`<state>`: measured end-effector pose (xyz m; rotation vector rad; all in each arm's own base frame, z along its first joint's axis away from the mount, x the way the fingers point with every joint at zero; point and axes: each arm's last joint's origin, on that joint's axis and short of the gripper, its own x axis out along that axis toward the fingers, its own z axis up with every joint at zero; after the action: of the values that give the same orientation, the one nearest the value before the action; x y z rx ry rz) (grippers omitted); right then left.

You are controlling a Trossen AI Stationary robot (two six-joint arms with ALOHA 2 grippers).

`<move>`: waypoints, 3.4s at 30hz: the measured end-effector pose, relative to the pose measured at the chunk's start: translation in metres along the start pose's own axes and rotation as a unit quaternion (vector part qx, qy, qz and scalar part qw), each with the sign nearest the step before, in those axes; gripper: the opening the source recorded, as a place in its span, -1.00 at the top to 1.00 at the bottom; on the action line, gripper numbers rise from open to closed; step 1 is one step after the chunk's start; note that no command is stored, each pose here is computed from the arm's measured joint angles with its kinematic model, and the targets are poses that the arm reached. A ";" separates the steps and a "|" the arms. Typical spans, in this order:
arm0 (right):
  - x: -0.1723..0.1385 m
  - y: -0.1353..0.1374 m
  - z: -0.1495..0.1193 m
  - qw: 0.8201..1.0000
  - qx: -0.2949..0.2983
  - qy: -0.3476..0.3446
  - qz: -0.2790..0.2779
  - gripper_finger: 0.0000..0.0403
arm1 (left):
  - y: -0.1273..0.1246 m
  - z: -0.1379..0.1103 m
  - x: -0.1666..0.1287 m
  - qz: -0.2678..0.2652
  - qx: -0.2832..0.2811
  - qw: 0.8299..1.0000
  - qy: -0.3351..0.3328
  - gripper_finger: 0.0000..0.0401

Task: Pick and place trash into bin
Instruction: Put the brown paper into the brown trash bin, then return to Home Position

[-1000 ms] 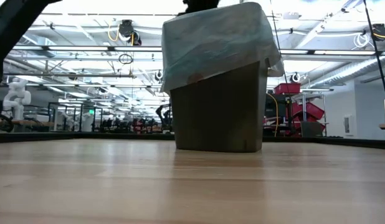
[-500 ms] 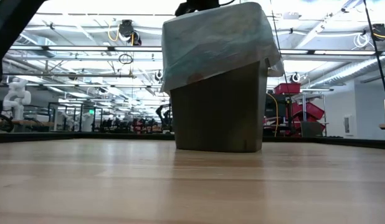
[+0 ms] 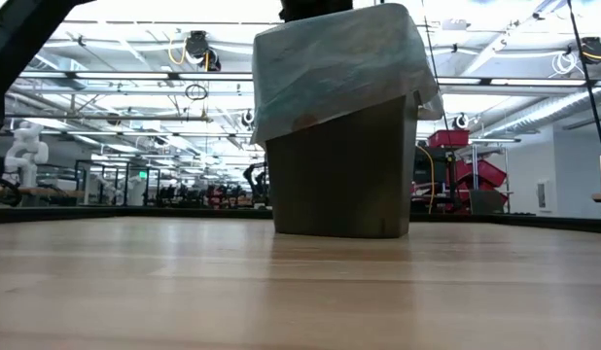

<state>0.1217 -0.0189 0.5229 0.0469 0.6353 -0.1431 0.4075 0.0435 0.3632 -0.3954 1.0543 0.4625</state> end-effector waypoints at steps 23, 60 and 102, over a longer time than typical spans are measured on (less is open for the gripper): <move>-0.001 0.000 0.000 1.000 -0.003 -0.001 0.000 0.48 | -0.021 -0.003 0.034 -0.025 -0.024 0.999 0.000 1.00; -0.064 0.001 -0.088 0.993 0.005 -0.121 0.012 1.00 | -0.044 0.011 -0.134 -0.182 0.142 0.898 -0.374 1.00; -0.032 -0.002 -0.203 0.960 0.047 -0.277 -0.004 1.00 | 0.058 -0.125 -0.082 -0.185 0.084 0.869 -0.451 1.00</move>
<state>-0.0238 0.0012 0.3786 0.0922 0.0676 -0.1841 0.2505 0.0133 0.3757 -0.1726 0.0894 0.1586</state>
